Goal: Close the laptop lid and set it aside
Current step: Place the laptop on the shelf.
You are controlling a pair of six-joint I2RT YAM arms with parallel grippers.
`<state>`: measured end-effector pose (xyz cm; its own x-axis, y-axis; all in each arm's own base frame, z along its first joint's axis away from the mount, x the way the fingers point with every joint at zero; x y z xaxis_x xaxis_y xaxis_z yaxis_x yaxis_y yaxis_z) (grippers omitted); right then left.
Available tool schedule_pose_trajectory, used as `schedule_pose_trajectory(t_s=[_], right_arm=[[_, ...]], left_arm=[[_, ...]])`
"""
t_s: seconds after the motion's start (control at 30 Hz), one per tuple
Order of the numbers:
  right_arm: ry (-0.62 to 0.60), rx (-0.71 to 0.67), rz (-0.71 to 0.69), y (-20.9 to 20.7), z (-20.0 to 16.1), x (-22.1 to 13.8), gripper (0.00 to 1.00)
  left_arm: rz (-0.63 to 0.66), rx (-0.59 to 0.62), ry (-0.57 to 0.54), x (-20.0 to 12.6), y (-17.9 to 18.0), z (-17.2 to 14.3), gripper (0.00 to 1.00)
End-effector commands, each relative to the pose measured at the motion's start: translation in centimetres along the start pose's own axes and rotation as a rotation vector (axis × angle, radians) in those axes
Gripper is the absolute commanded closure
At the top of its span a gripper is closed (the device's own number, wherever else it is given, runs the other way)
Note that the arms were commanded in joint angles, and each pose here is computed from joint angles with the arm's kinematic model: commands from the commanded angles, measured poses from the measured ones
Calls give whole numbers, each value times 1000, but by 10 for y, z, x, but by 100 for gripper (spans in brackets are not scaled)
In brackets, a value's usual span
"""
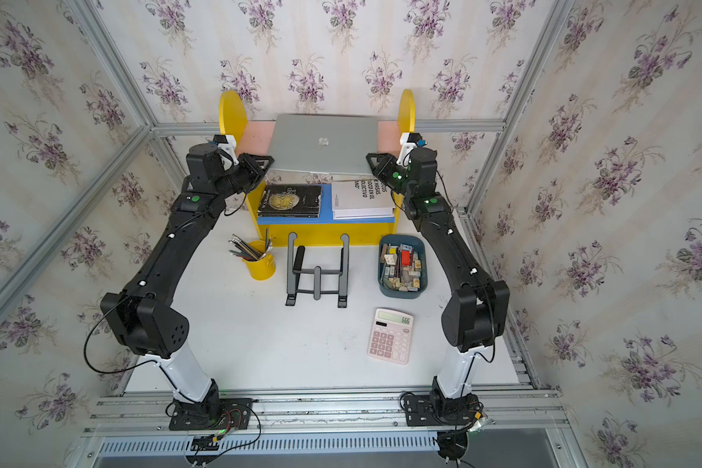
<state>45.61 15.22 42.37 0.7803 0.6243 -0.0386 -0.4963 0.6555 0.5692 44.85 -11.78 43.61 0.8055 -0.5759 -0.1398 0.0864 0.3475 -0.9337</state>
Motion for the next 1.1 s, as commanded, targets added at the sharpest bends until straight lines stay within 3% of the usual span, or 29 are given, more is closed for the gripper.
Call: schedule_pose_trajectory(t_s=[0.0,0.63,1.07], right_arm=[[41,-103,199,25,0,1,73],[20,-101,197,25,13,13,63],[-7,-130,152,23,24,12,46]], left_arm=[[-130,58,155,0,-19,-14,77],[-125,49,136,3,-23,-3,58],[-128,43,139,6,-25,1,46]])
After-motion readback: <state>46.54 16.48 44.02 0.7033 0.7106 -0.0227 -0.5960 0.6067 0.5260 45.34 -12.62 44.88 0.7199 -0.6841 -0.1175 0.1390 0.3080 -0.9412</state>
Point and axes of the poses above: each gripper's point midway between its finger pads, its own x axis out along the fingers, its own y axis along the line the jaws close on, z = x × y, the point moved 9 cm from there along -x, back along the fingers, and after that the axes turned 15 degrees about -x, right-handed, at the moved point
